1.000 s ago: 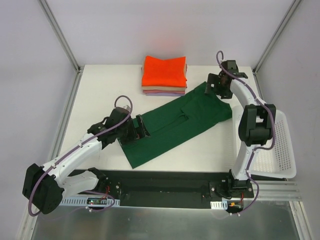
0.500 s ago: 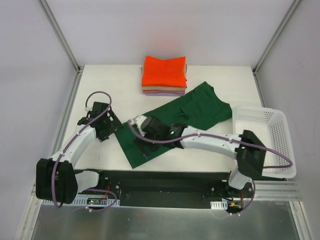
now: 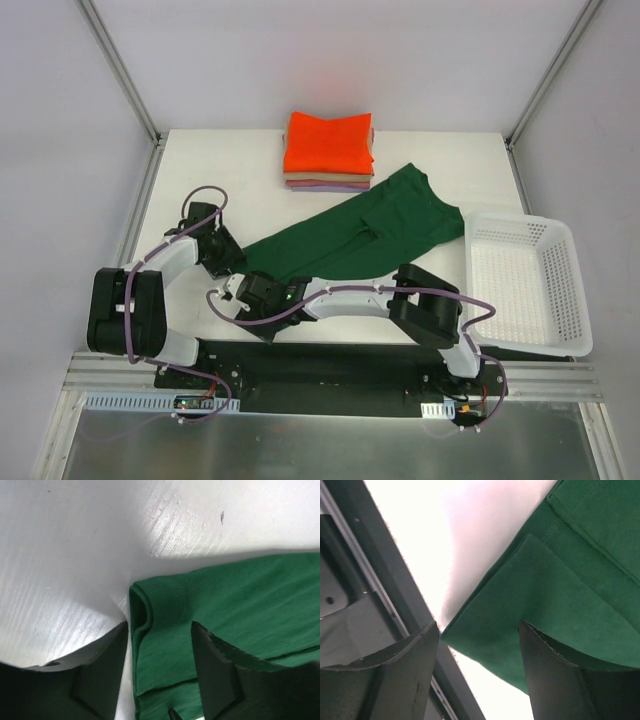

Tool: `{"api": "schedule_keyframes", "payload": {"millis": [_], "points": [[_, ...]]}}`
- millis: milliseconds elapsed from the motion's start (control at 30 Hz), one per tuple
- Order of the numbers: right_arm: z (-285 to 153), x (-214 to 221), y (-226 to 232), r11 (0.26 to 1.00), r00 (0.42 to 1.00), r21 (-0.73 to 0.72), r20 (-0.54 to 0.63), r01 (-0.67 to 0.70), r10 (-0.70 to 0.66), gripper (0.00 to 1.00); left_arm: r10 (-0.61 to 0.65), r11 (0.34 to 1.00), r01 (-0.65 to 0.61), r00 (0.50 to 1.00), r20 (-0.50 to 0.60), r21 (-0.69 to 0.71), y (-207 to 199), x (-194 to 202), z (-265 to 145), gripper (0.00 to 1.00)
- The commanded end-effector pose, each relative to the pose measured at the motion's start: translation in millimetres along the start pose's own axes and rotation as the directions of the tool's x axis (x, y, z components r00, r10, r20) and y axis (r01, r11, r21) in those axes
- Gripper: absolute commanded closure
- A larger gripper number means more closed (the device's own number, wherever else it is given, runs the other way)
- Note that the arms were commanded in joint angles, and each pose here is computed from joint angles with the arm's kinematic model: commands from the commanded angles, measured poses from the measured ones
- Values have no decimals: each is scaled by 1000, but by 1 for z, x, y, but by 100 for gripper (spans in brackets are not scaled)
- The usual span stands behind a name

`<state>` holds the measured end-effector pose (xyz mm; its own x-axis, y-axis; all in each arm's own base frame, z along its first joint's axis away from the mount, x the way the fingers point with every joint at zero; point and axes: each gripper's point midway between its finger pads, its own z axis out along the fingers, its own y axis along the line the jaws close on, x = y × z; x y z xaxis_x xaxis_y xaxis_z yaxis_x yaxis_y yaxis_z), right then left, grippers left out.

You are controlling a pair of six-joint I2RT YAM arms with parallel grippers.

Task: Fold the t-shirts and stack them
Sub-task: Grab the bottom of the folded rectangular tshirt with both arms

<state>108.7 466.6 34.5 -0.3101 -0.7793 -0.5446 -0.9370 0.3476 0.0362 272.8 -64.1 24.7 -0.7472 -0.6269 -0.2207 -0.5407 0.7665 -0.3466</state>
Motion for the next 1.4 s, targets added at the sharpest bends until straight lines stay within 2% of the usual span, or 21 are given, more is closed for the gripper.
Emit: {"api": "schedule_keyframes", "payload": {"millis": [0, 200, 333, 500, 600, 667, 700, 767, 867, 933, 1033, 1233, 1367], "points": [[10, -18, -4, 999, 998, 11, 51, 32, -33, 37, 3, 1000, -3, 1000, -22, 7, 1, 1, 9, 54], [25, 2, -10, 998, 1000, 60, -12, 12, -12, 43, -16, 999, 13, 998, -58, -39, 14, 12, 18, 75], [22, 17, -19, 989, 999, 148, -49, 29, -22, 48, -25, 997, 23, 999, -33, -70, 25, 15, 16, 84], [20, 26, -20, 979, 998, 204, -69, 29, -15, 66, -27, 997, 26, 1000, -7, -73, 31, 18, 11, 90], [18, 29, -20, 973, 998, 232, -63, 21, -6, 72, -32, 996, 32, 999, -1, -77, 34, 20, 8, 93], [15, 29, -17, 972, 999, 234, -51, 8, 4, 81, -28, 996, 28, 1000, -2, -81, 35, 21, 5, 100], [13, 27, -13, 975, 999, 221, -44, 5, 5, 84, -31, 996, 31, 1000, -1, -88, 36, 21, 3, 100], [4, 19, -1, 984, 1000, 175, -13, 0, 2, 95, -42, 992, 44, 999, 20, -115, 43, 21, -1, 100], [-20, -2, 21, 998, 997, 55, 76, -28, 24, 100, -50, 988, 64, 994, 95, -143, 53, 16, -14, 100], [-31, -10, 32, 999, 993, -9, 115, -35, 36, 100, -56, 983, 85, 983, 177, -160, 62, 10, -28, 100], [-45, -12, 32, 998, 988, -20, 141, -53, 55, 100, -57, 988, 91, 967, 247, -127, 64, 8, -44, 100], [-66, -5, 22, 996, 978, 0, 188, -93, 92, 99, -99, 994, 86, 958, 271, 60, 41, 16, -64, 100], [-76, -5, 17, 984, 962, -40, 208, -171, 176, 100, -50, 990, 7, 948, 313, 140, 17, 2, -82, 100]]}}
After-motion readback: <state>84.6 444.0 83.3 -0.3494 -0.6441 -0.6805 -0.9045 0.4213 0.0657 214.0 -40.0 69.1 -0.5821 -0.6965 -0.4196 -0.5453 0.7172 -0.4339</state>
